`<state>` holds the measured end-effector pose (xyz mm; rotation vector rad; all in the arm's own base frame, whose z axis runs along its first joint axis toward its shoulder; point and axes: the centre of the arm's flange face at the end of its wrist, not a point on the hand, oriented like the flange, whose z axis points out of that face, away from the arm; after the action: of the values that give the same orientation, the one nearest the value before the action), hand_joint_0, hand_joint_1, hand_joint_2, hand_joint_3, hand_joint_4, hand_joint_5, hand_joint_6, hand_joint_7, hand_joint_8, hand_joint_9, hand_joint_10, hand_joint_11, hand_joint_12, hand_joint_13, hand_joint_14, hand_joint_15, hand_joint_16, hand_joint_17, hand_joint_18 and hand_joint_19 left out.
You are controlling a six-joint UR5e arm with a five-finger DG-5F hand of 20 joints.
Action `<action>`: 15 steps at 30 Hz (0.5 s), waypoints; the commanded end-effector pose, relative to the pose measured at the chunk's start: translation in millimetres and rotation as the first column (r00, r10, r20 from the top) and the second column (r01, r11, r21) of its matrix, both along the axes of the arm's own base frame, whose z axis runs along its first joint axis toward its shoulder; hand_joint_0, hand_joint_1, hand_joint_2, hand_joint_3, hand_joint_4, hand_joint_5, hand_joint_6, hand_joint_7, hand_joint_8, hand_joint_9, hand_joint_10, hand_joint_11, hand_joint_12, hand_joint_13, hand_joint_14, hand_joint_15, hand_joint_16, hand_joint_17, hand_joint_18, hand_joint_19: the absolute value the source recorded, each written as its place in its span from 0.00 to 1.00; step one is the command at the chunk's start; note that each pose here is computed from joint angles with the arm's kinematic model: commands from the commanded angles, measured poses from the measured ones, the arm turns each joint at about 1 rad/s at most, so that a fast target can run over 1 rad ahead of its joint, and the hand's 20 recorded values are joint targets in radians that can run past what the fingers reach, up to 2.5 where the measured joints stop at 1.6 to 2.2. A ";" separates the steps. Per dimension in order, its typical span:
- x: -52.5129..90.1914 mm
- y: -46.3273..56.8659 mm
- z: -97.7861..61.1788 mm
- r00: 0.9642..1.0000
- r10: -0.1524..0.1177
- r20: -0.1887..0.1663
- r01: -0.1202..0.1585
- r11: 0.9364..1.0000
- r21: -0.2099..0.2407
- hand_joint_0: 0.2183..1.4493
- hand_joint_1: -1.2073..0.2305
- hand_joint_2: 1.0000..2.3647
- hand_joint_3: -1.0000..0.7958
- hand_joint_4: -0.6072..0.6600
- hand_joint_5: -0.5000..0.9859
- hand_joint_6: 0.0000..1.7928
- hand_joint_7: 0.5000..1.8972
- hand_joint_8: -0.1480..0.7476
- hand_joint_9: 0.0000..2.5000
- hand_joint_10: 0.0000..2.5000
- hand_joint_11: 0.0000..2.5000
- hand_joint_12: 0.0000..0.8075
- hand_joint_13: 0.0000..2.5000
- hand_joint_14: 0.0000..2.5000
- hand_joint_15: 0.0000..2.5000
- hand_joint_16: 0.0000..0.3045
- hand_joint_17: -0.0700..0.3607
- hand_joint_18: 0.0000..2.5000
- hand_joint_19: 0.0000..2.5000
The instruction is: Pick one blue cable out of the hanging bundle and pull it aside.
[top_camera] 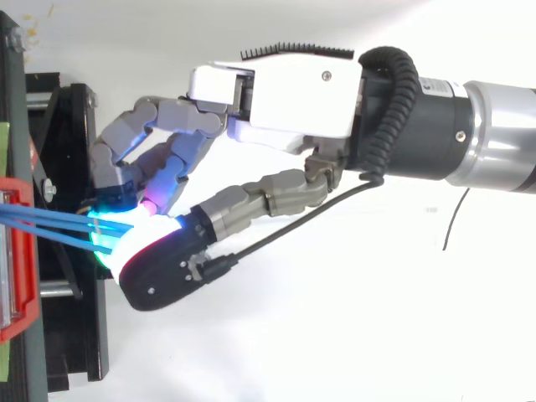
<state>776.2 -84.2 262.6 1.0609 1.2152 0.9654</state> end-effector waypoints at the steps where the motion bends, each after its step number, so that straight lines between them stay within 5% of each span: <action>1: 0.0 0.4 -0.1 1.000 0.001 0.000 -0.001 1.000 0.001 0.28 0.41 0.01 0.38 0.49 0.23 0.51 0.41 0.51 0.44 0.01 0.26 0.46 0.29 0.01 0.15 0.15 0.41 0.26 0.20; 6: -0.1 -0.8 -0.1 1.000 -0.001 0.000 0.001 1.000 0.003 0.29 0.32 0.02 0.49 0.51 0.23 0.52 0.41 0.51 0.44 0.01 0.26 0.46 0.29 0.01 0.15 0.16 0.41 0.27 0.20; 9: -0.1 -0.8 -0.1 1.000 -0.001 0.000 0.001 1.000 0.003 0.34 0.25 0.02 0.50 0.49 0.23 0.51 0.50 0.51 0.43 0.01 0.27 0.46 0.30 0.01 0.15 0.15 0.41 0.29 0.20; 13: -0.4 -3.0 -0.1 1.000 -0.002 0.000 0.002 1.000 0.003 0.46 0.22 0.00 0.28 0.38 0.22 0.52 0.47 0.47 0.41 0.01 0.27 0.44 0.29 0.01 0.14 0.15 0.40 0.29 0.19; 15: -0.3 -5.4 0.7 1.000 -0.006 0.001 0.006 1.000 0.001 0.47 0.22 0.00 0.28 0.41 0.22 0.52 0.54 0.46 0.41 0.01 0.26 0.44 0.29 0.01 0.14 0.15 0.40 0.29 0.18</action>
<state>776.0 -87.2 263.4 1.0640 1.2113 0.9656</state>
